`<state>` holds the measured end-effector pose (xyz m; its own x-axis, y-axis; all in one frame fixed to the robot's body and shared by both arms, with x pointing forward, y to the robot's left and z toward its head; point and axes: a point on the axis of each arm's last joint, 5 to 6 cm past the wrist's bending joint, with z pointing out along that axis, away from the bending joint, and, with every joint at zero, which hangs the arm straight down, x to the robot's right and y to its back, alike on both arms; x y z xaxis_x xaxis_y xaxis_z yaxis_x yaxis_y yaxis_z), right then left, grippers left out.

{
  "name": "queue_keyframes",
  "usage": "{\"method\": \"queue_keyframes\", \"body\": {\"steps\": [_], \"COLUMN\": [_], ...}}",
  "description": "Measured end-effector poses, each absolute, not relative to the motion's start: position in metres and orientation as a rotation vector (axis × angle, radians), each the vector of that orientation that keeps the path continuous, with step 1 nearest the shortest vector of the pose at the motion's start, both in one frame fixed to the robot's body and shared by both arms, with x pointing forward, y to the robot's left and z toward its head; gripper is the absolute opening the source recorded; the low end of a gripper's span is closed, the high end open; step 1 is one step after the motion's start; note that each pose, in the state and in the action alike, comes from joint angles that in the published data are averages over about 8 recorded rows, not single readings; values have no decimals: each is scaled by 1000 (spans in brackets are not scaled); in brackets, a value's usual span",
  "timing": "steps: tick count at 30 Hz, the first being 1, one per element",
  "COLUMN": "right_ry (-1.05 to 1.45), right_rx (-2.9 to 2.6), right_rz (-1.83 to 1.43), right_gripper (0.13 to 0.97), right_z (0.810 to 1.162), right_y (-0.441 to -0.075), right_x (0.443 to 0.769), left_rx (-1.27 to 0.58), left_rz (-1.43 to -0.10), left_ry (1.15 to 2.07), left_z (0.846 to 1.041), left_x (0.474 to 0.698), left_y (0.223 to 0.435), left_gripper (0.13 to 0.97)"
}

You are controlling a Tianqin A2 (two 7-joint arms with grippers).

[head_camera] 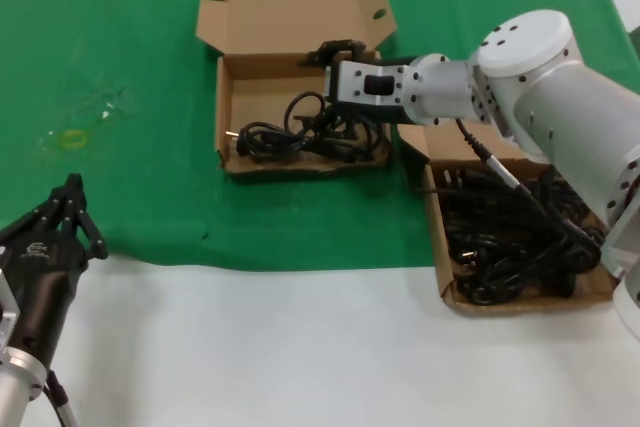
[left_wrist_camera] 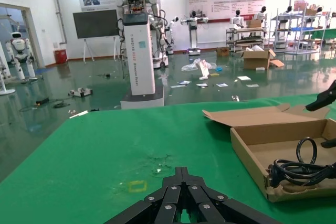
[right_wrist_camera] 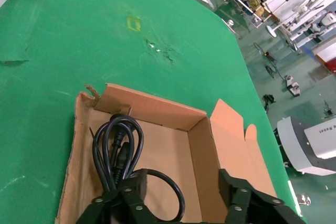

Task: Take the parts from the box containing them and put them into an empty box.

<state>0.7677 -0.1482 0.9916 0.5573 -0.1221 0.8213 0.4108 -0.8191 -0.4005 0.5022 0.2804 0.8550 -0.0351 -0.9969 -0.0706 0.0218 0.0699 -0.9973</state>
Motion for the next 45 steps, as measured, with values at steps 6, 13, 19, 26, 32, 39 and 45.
{"method": "queue_keyframes", "body": {"steps": [6,13,19,26,32,39,45], "right_ry": [-227,-227,-222,-157,-58,76,201], "right_rx": [-2224,-2224,-2220,-2182,-2123,-2042,-1967], "right_rz": [-1235,-1235,-1229,-1171,-1100,-1029,-985], "right_gripper": [490,640,781,877,921,954,966], "right_z": [991,991,989,964,934,903,882], "right_y": [-149,-149,-148,-138,-127,-118,-116], "right_x": [768,768,767,758,743,723,704], "left_rx": [-1125,-1125,-1125,-1125,-1125,-1125,-1125], "left_rz": [-1193,-1193,-1193,-1193,-1193,-1193,-1193], "left_ry": [1253,1253,1253,1253,1253,1253,1253], "left_z": [855,855,855,855,855,855,855], "left_x": [502,502,502,502,502,502,502], "left_y": [280,280,280,280,280,280,280], "left_gripper": [144,148,181,214,299,429,559]}}
